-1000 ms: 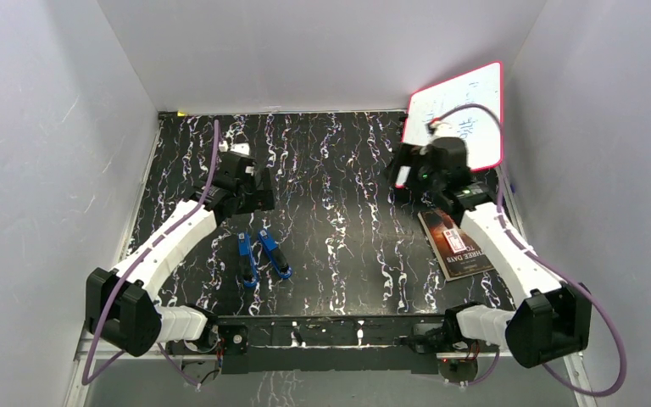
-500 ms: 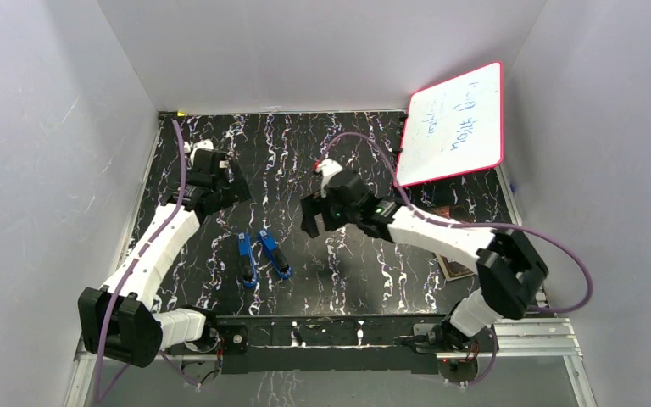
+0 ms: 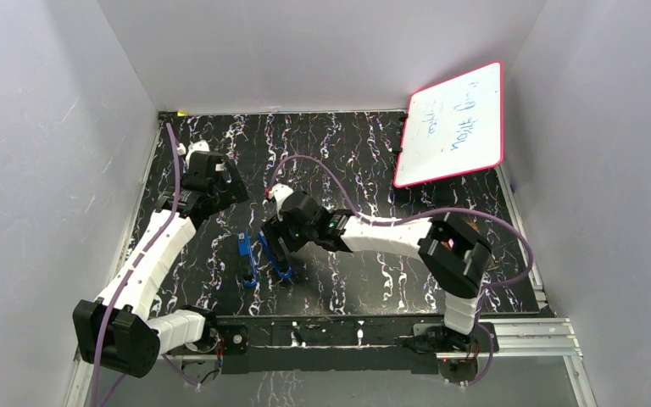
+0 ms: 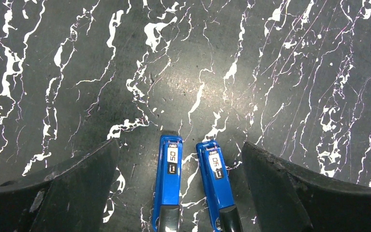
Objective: Load the staples into the stapler
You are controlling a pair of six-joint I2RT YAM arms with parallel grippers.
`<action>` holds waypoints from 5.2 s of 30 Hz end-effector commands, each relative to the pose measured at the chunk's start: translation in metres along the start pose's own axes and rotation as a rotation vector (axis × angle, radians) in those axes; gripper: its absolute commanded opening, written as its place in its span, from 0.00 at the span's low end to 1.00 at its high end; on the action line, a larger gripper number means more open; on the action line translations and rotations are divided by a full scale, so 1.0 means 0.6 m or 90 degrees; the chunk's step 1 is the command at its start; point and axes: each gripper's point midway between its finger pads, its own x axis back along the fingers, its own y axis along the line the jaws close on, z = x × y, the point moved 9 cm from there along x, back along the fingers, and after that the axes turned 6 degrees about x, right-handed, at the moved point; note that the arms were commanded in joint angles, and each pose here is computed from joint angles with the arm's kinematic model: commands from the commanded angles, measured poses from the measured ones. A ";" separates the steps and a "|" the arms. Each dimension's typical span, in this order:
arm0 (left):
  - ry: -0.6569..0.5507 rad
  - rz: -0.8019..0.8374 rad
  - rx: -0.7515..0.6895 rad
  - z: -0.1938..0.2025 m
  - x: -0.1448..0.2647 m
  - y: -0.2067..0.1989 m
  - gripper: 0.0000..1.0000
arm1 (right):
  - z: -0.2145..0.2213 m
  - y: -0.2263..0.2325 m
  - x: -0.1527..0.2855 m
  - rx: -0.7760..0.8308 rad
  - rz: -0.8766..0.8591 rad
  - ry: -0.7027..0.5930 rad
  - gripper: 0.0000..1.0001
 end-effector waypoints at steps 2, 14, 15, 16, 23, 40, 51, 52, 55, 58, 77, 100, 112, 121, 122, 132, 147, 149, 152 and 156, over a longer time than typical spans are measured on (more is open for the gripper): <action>-0.014 -0.008 0.007 0.000 0.015 0.012 0.98 | -0.017 0.015 -0.026 0.006 -0.019 -0.017 0.78; -0.010 -0.007 0.008 0.006 0.014 0.015 0.98 | 0.009 0.019 -0.066 0.015 -0.018 0.032 0.64; -0.010 -0.007 0.007 0.006 0.014 0.015 0.98 | 0.011 0.017 -0.069 0.014 -0.014 0.035 0.62; -0.009 -0.007 0.007 0.006 0.013 0.015 0.98 | 0.012 0.017 -0.070 0.015 -0.011 0.039 0.59; -0.009 -0.010 0.006 0.008 0.011 0.016 0.98 | 0.008 0.008 -0.063 0.016 0.033 0.026 0.43; -0.012 -0.004 -0.005 0.005 0.016 0.016 0.98 | -0.045 -0.069 0.009 -0.003 0.147 -0.046 0.01; 0.024 0.019 -0.051 0.009 0.002 0.007 0.98 | -0.053 -0.251 0.058 -0.034 0.252 -0.031 0.00; 0.031 0.019 -0.057 0.010 0.000 0.007 0.98 | -0.051 -0.270 0.059 -0.038 0.262 -0.026 0.00; 0.049 0.013 -0.066 0.015 -0.004 0.008 0.98 | -0.049 -0.311 0.063 -0.046 0.278 -0.015 0.00; 0.076 0.009 -0.075 0.022 -0.009 0.008 0.98 | -0.044 -0.343 0.059 -0.053 0.296 0.000 0.03; 0.223 -0.030 -0.039 0.108 -0.018 0.019 0.98 | -0.071 -0.378 0.109 -0.092 0.300 -0.055 0.55; 0.297 -0.069 -0.001 0.201 -0.053 -0.004 0.39 | -0.092 -0.332 0.193 -0.126 0.294 -0.126 0.61; 0.262 0.010 0.115 0.156 -0.086 -0.089 0.05 | -0.083 -0.317 0.237 -0.189 0.350 -0.186 0.63; 0.225 0.015 0.161 0.112 -0.142 -0.163 0.17 | -0.059 -0.312 0.257 -0.208 0.391 -0.177 0.64; 0.225 0.012 0.161 0.112 -0.147 -0.166 0.20 | -0.056 -0.311 0.258 -0.209 0.391 -0.175 0.65; 0.180 0.054 0.110 0.071 -0.130 -0.183 0.65 | -0.056 -0.305 0.258 -0.206 0.367 -0.172 0.65; -0.085 0.411 -0.422 -0.024 -0.020 -0.172 0.98 | -0.048 -0.288 0.278 -0.200 0.339 -0.260 0.68; -0.128 0.474 -0.499 -0.017 -0.009 -0.166 0.98 | -0.042 -0.282 0.281 -0.214 0.325 -0.302 0.68; -0.171 0.600 -0.665 0.011 0.002 -0.153 0.97 | -0.030 -0.263 0.288 -0.180 0.268 -0.345 0.70; -0.222 0.682 -0.850 0.044 -0.005 -0.133 0.94 | -0.012 -0.241 0.294 -0.138 0.198 -0.310 0.74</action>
